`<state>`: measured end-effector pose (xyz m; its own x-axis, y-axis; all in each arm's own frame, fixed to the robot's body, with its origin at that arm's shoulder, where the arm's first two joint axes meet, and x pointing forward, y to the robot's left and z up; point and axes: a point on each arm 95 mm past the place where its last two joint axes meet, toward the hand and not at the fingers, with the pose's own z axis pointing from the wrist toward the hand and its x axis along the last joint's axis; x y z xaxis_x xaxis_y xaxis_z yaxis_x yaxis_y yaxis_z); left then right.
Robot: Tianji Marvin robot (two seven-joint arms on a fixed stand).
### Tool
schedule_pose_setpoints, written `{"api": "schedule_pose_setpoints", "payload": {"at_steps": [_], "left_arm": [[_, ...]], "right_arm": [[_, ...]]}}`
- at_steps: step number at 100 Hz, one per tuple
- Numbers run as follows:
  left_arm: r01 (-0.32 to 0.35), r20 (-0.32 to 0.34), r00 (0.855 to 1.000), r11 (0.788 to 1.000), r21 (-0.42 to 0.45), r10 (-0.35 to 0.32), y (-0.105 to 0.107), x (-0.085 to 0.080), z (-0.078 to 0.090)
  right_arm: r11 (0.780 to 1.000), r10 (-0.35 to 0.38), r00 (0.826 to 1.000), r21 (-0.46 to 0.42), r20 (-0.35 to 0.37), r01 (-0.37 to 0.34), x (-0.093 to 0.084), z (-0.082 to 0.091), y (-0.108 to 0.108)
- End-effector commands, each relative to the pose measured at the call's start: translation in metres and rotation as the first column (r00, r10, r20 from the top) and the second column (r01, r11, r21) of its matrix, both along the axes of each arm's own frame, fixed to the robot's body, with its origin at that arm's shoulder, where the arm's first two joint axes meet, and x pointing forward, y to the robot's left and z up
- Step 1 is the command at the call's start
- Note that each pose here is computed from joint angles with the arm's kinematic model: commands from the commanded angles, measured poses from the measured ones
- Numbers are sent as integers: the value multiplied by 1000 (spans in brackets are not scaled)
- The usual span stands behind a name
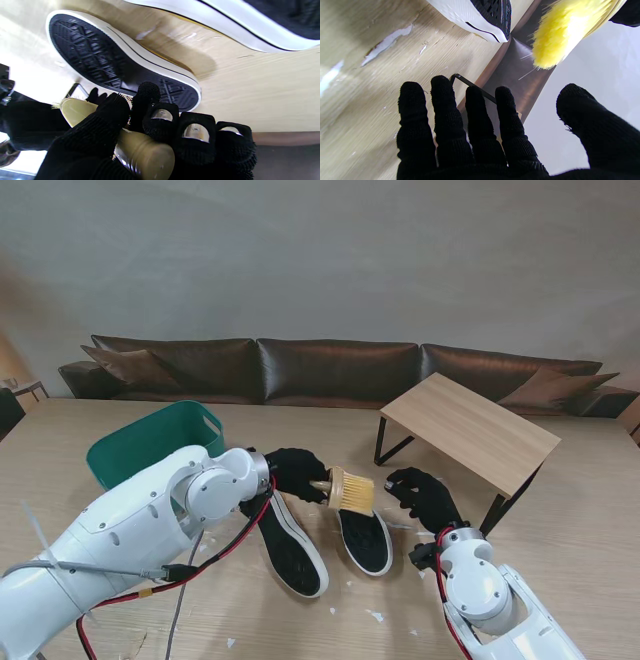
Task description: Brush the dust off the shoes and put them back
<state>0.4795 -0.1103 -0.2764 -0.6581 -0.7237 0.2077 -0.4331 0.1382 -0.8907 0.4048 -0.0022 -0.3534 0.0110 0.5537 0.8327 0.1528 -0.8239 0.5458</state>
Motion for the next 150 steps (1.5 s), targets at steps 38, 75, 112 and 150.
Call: {"api": "schedule_pose_setpoints", "payload": {"at_steps": [38, 75, 112, 150], "left_arm": [[53, -94, 994, 998, 44, -49, -11, 0, -23], [73, -67, 996, 989, 130, -65, -12, 9, -26], [-18, -6, 1000, 979, 205, 19, 9, 11, -35], [-114, 64, 993, 968, 222, 102, 25, 8, -37]], "right_arm": [[1000, 14, 1000, 4, -11, -14, -3, -2, 5], [1000, 14, 1000, 5, -11, -14, -2, -3, 6], [1000, 17, 1000, 5, -17, -17, -1, -5, 6], [1000, 26, 999, 5, -25, -25, -2, -7, 7]]}}
